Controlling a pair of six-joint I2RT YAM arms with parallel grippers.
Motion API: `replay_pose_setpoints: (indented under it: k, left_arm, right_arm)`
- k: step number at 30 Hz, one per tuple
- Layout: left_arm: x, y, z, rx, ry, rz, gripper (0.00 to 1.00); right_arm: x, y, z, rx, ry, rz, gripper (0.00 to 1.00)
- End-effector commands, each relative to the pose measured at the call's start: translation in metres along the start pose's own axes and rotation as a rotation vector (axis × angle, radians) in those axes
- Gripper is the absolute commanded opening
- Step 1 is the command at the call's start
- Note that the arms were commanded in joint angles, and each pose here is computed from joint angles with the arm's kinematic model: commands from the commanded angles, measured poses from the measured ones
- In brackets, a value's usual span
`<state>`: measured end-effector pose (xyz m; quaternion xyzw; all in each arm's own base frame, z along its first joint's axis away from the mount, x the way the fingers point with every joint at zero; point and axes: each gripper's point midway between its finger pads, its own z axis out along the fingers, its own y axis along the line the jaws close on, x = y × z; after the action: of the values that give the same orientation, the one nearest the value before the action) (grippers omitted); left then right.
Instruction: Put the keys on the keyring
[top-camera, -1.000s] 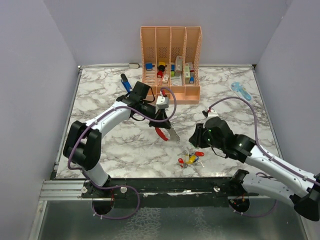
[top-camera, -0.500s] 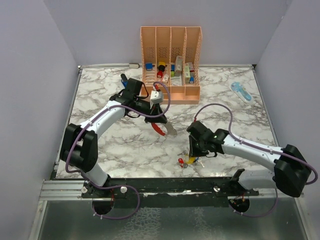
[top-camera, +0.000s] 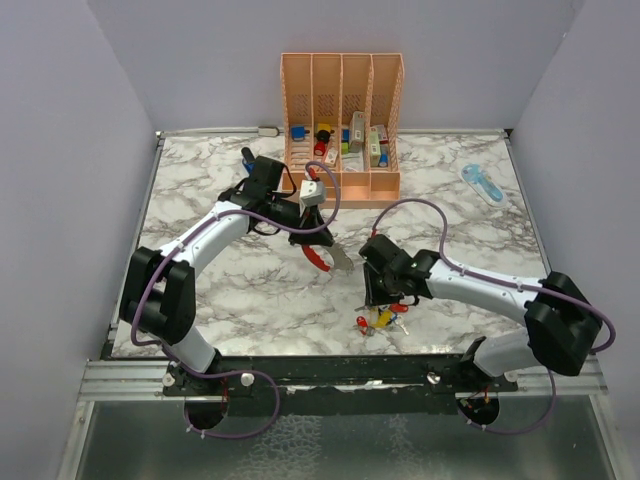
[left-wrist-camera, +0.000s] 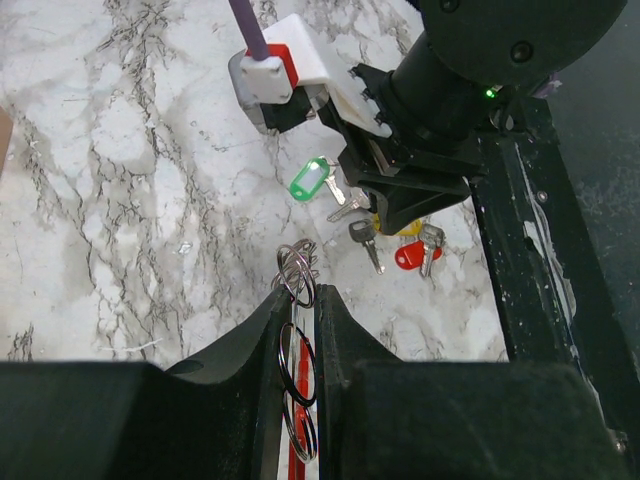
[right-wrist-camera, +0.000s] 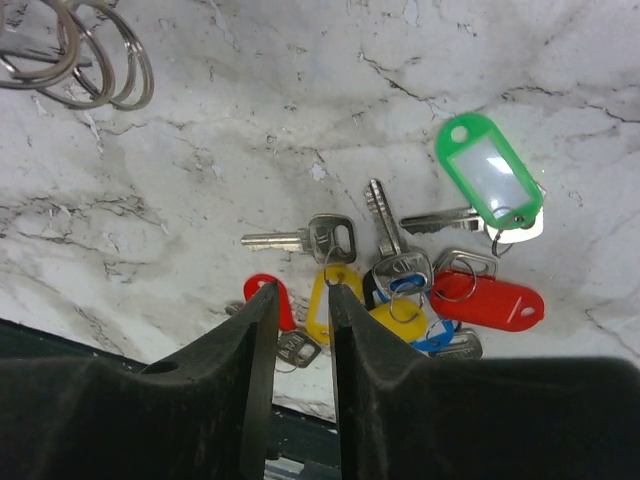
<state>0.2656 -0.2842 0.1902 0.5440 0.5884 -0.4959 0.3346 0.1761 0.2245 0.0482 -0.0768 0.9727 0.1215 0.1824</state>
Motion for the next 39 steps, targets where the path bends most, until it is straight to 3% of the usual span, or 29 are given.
replay_pose_setpoints:
  k: [1,17,32,39]
  left_arm:
    - [-0.010,-0.006,-0.004,0.018,-0.033,0.022,0.00]
    - [-0.009,-0.004,-0.007,0.017,-0.039,0.011,0.00]
    - [-0.010,-0.003,-0.008,0.013,-0.041,0.009,0.00]
    - [-0.010,-0.002,-0.009,0.012,-0.041,0.007,0.00]
  right_arm:
    - [-0.014,0.008,0.008,0.002,-0.037,-0.042,0.27]
    - [-0.006,-0.006,0.015,0.063,-0.011,-0.065,0.20]
    - [0.008,-0.010,0.021,0.055,0.023,-0.069,0.19]
    - [0.003,-0.009,0.021,0.056,0.002,-0.076,0.04]
